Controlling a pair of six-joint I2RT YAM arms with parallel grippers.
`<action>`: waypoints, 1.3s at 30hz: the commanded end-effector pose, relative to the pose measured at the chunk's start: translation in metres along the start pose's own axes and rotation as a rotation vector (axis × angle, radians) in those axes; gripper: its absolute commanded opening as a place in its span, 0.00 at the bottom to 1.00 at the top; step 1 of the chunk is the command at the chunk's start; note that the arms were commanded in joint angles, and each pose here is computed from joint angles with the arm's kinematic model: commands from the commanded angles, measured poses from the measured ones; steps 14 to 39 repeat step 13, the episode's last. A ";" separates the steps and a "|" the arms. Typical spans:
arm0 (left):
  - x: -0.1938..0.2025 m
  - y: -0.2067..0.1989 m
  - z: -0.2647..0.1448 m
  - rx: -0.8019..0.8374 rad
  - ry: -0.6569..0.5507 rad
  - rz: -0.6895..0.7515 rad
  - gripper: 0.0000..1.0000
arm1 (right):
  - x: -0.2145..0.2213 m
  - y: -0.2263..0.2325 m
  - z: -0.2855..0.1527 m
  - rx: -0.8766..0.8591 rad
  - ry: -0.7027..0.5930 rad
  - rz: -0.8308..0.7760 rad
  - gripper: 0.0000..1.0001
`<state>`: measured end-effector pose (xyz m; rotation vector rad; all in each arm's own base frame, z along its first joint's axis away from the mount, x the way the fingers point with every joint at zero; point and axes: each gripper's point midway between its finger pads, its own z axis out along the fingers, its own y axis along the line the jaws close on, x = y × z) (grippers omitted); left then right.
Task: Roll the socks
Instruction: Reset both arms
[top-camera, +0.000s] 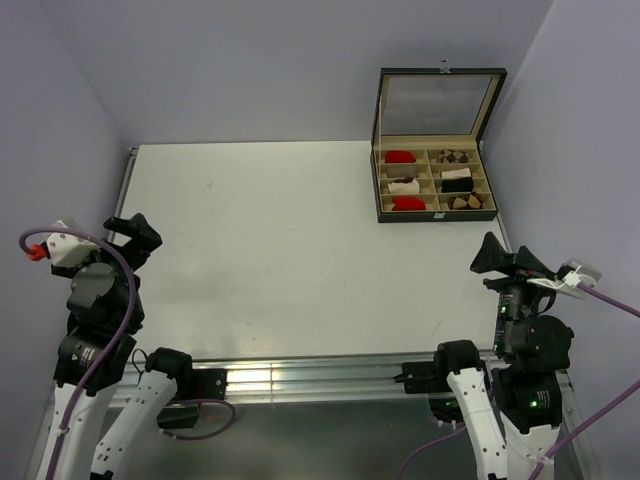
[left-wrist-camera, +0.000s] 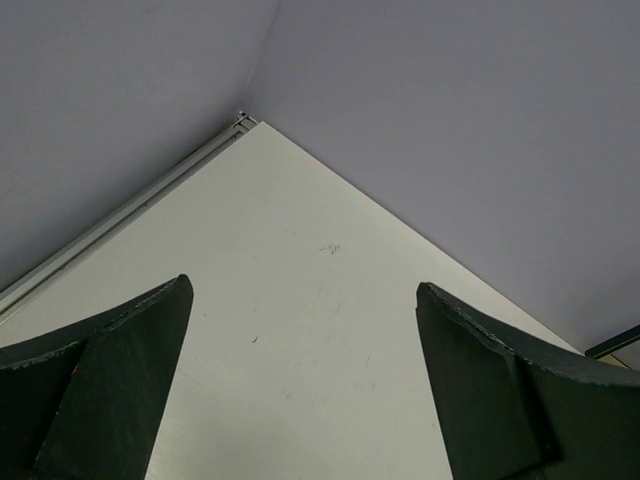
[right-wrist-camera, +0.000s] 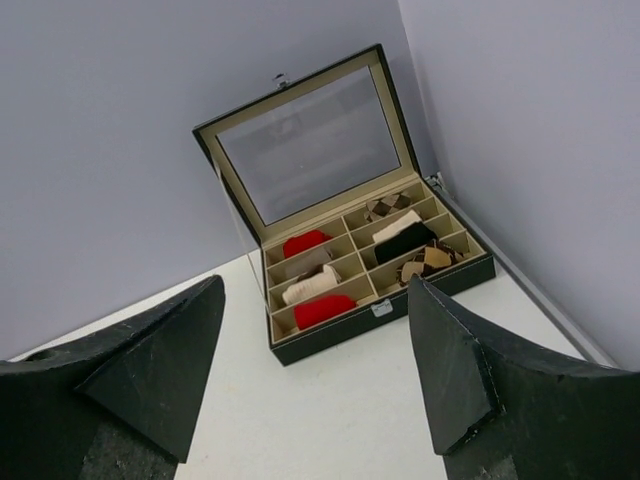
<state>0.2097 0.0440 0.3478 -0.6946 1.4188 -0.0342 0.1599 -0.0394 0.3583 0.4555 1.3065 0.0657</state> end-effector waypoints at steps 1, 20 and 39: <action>-0.002 -0.002 0.002 0.002 -0.021 -0.042 0.99 | -0.007 0.002 0.001 -0.013 -0.036 -0.003 0.81; 0.007 -0.004 0.007 0.000 -0.009 -0.033 0.99 | -0.007 0.001 0.000 -0.015 -0.051 -0.008 0.81; 0.007 -0.004 0.007 0.000 -0.009 -0.033 0.99 | -0.007 0.001 0.000 -0.015 -0.051 -0.008 0.81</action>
